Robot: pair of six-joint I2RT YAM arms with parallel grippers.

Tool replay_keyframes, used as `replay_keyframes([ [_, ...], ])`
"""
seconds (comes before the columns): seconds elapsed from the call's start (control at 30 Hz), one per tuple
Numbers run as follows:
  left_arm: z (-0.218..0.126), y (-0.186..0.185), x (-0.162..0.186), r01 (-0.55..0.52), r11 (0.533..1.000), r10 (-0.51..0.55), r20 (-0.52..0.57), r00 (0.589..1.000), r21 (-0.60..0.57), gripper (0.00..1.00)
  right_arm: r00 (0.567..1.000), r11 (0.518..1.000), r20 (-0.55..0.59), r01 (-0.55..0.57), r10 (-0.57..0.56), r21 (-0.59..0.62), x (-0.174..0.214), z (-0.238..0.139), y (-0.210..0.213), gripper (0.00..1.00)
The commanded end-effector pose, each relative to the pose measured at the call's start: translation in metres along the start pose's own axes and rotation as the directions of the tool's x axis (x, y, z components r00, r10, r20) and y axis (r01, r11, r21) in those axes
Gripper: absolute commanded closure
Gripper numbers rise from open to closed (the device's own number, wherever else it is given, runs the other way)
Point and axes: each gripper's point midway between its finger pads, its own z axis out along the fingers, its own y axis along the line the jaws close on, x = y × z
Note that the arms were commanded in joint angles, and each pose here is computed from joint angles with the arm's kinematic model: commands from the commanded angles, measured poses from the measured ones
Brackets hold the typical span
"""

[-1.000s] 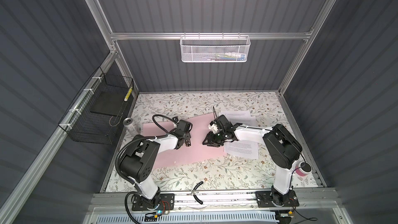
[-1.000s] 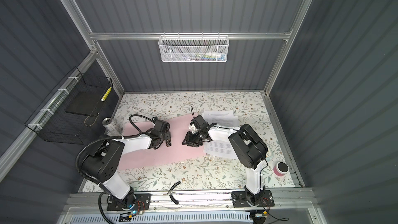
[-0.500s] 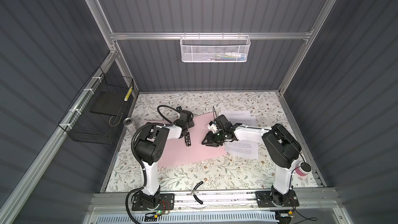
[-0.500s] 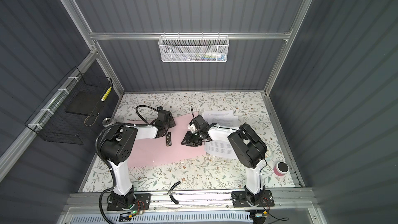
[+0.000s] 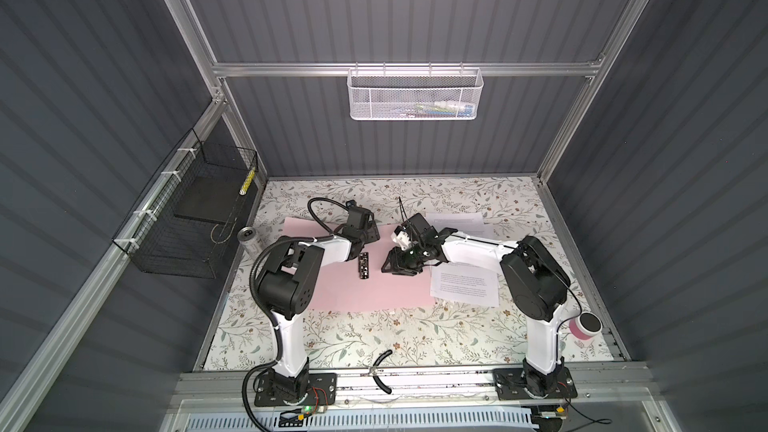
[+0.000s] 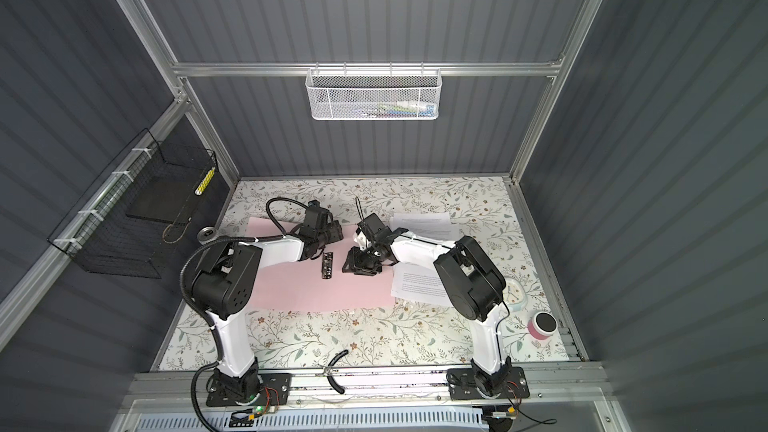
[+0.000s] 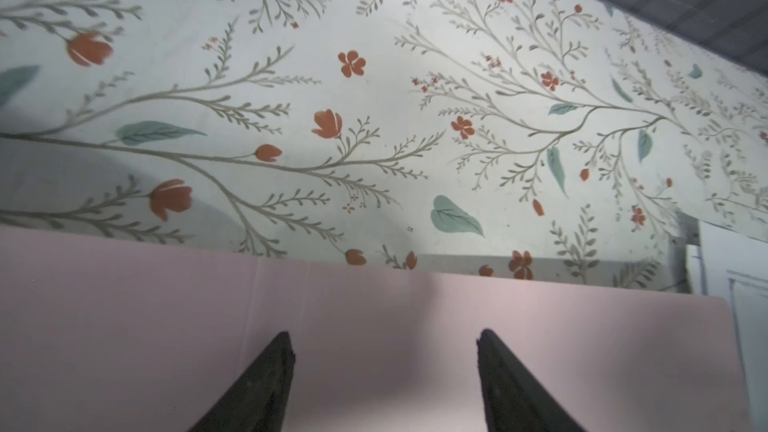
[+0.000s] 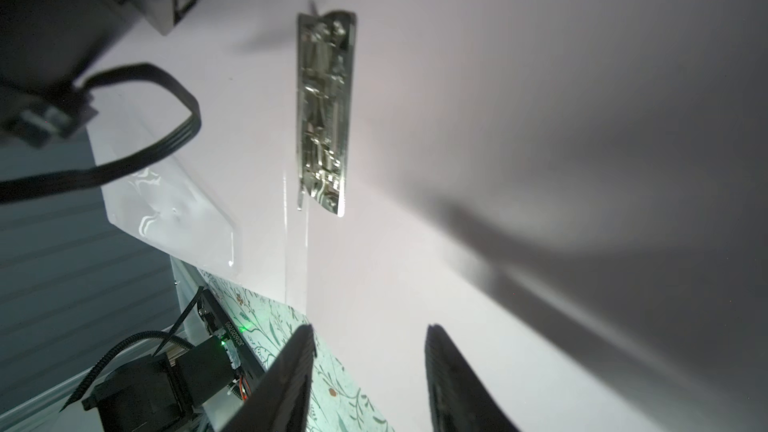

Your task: Put the files into the folder

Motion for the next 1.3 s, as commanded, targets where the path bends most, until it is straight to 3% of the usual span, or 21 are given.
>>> replay_keyframes([
  [0.0,-0.044,-0.008,-0.031,-0.032,0.999,0.032,0.037,0.999,0.021,0.27,0.999,0.989,-0.012,0.047,-0.046,0.142,-0.004,0.002,-0.018,0.51],
  [0.17,-0.115,0.003,-0.064,-0.015,0.999,0.019,0.131,0.991,-0.030,0.25,0.989,0.949,-0.010,0.146,-0.149,0.281,-0.022,0.003,-0.021,0.48],
  [0.27,-0.158,0.012,-0.072,0.003,0.999,0.005,0.188,0.982,-0.038,0.25,0.977,0.922,-0.020,0.208,-0.213,0.326,-0.028,0.007,-0.015,0.40],
  [0.37,-0.196,0.020,-0.071,0.028,0.999,-0.023,0.216,0.976,-0.020,0.24,0.959,0.888,-0.038,0.274,-0.280,0.369,-0.034,0.017,-0.004,0.34],
  [0.6,-0.257,0.041,-0.051,0.105,0.994,-0.107,0.248,0.963,0.022,0.24,0.911,0.804,-0.076,0.395,-0.405,0.444,-0.044,0.051,0.026,0.34],
  [0.8,-0.269,0.053,-0.039,0.104,0.995,-0.099,0.227,0.969,-0.010,0.24,0.881,0.737,-0.131,0.455,-0.455,0.500,-0.043,0.075,0.031,0.37],
  [0.97,-0.264,0.055,-0.030,0.106,0.994,-0.101,0.212,0.972,-0.011,0.24,0.847,0.610,-0.174,0.490,-0.503,0.623,-0.046,0.073,0.013,0.40],
  [1.07,-0.258,0.055,-0.028,0.106,0.994,-0.103,0.208,0.973,-0.008,0.24,0.842,0.580,-0.191,0.494,-0.504,0.648,-0.046,0.072,0.003,0.40],
  [1.27,-0.247,0.052,-0.023,0.104,0.995,-0.102,0.187,0.977,-0.002,0.25,0.840,0.571,-0.190,0.493,-0.508,0.656,-0.050,0.072,-0.007,0.40],
])
